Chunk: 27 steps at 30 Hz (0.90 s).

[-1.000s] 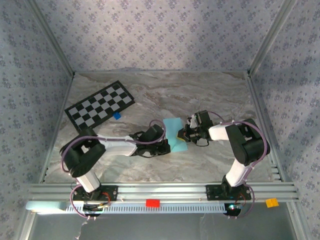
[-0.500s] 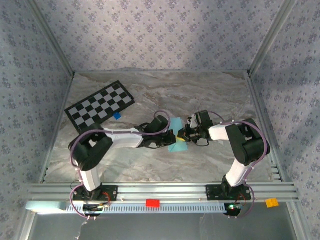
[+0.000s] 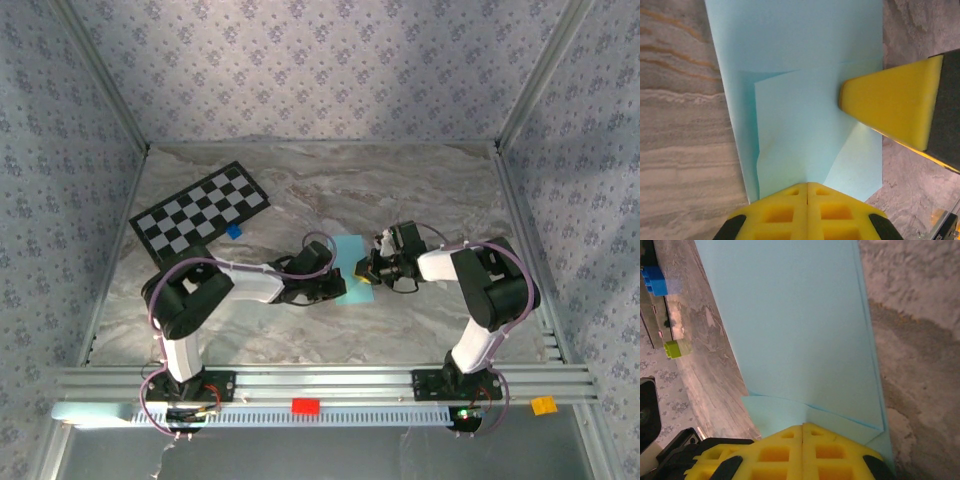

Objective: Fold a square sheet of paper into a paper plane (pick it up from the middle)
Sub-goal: Fold the triangle a second time at the center of the table.

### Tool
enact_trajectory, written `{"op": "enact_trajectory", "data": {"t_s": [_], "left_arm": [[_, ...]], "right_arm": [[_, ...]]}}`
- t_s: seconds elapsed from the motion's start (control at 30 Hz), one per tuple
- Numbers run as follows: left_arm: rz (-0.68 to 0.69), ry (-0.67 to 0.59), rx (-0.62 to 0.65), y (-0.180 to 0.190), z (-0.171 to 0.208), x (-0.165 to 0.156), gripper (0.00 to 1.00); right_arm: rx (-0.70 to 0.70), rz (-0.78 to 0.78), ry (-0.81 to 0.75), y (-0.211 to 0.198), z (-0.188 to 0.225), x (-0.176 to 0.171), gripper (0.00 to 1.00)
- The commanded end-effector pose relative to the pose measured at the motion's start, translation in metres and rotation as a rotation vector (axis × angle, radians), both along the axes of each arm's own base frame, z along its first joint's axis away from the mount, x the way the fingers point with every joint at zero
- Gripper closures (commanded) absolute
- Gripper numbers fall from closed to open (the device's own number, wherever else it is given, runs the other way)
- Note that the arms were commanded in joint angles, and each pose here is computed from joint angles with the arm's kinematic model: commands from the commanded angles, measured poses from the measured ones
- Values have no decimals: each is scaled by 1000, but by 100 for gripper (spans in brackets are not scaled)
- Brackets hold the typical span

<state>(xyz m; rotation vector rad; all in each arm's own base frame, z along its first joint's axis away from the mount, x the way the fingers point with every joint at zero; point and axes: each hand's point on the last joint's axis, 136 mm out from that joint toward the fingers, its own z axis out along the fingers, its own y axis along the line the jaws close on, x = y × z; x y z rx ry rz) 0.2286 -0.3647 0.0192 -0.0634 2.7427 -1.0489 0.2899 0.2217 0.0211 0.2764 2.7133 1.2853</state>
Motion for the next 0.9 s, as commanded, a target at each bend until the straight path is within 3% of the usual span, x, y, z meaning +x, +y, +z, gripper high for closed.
{"op": "enact_trajectory", "data": {"t_s": [0.0, 0.2, 0.53, 0.87], "left_arm": [[11, 108, 179, 42, -44, -29, 100], [-9, 87, 198, 39, -40, -25, 100], [-11, 87, 217, 41, -42, -25, 100], [-9, 90, 218, 43, -44, -26, 100]], "right_arm": [[-18, -12, -40, -5, 19, 8, 95], [-16, 65, -115, 11, 45, 3, 94], [-113, 74, -3, 13, -8, -20, 97], [-140, -34, -29, -16, -14, 2, 97]]}}
